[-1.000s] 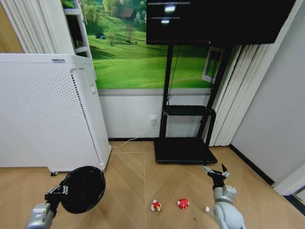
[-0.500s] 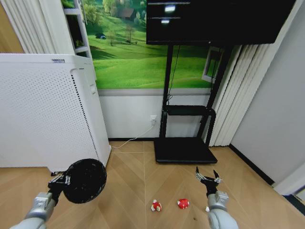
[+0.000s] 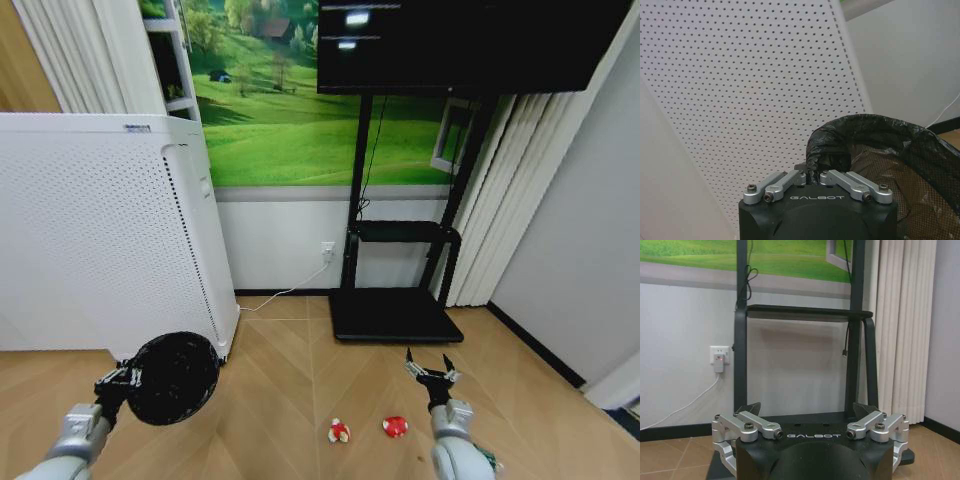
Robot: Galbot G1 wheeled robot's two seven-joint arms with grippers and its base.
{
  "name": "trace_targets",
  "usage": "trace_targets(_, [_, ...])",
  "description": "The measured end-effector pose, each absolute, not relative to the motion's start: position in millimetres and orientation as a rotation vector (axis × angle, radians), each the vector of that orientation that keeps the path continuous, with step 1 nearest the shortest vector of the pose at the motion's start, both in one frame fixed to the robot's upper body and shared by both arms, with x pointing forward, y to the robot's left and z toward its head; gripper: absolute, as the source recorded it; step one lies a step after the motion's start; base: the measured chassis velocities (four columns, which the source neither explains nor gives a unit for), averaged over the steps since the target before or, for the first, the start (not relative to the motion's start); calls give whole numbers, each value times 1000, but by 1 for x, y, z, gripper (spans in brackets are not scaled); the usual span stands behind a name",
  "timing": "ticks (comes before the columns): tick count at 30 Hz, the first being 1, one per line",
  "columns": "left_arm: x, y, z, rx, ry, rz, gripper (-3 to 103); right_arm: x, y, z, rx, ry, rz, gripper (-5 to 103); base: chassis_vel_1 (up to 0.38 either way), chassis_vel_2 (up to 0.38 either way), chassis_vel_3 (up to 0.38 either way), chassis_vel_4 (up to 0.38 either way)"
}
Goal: Pick up the trash bin and place the garbage on the floor into it.
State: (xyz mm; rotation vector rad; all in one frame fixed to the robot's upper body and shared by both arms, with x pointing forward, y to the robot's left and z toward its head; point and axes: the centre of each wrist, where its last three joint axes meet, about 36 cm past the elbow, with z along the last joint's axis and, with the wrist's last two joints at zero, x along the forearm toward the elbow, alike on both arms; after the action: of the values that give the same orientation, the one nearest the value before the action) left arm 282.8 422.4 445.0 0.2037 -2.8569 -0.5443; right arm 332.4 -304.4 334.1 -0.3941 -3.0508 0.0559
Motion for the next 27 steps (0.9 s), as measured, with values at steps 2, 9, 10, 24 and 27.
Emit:
trace_targets(2, [285,421,445,197,-2861,-541,6,333,-307,334,-402,-3054,56,100,235,229,-249,-242])
trace_targets(9, [289,417,444,185,-2865,-548,6,336,-310,334,-417,-3080,46,100,277,273,-274,-298])
trace_targets(10, [289,416,443,183,-2865,-548,6,337,-310,335,-418,-3091,49,100,352,295,-285,-283])
trace_targets(24, [308,411,440,146,-2883,-560,6,349,-318,332,-341,-3003,243,100,101,64,-77,-84])
trace_targets(27, [315,408,440,123,-2894,-561,6,358,-338,324,-287,-2937,360,100,-74,-52,32,37])
